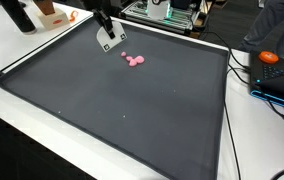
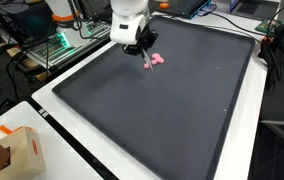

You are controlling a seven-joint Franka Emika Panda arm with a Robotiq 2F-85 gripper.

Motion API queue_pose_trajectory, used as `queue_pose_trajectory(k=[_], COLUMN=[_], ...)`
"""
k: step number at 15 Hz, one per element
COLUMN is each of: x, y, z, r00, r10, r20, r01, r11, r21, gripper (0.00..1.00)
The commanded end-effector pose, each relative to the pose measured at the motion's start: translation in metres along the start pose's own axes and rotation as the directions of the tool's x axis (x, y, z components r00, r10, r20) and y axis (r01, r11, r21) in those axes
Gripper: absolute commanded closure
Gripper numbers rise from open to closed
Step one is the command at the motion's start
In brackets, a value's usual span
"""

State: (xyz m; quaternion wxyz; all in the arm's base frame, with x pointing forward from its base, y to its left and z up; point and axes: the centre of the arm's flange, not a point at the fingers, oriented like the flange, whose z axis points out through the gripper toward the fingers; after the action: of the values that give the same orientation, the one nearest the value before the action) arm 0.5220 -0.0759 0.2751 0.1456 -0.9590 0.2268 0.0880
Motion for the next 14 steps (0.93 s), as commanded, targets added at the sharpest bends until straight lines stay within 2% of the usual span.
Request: queue_pose_trajectory(k=[1, 7, 14], x=[-0.0115, -0.0142, -0.0192], y=[0.0078, 0.0070, -0.0015], z=[0.0010, 0.0026, 0.0019], r00=[1.000, 0.999, 0.988], r10=[-0.019, -0.051, -0.155], r20=[-0.015, -0.009, -0.007], r01=[0.018, 0.050, 0.152], r11=[1.000, 0.996, 0.977], r21=[-0.023, -0.069, -0.151], gripper=[0.99, 0.99, 0.99])
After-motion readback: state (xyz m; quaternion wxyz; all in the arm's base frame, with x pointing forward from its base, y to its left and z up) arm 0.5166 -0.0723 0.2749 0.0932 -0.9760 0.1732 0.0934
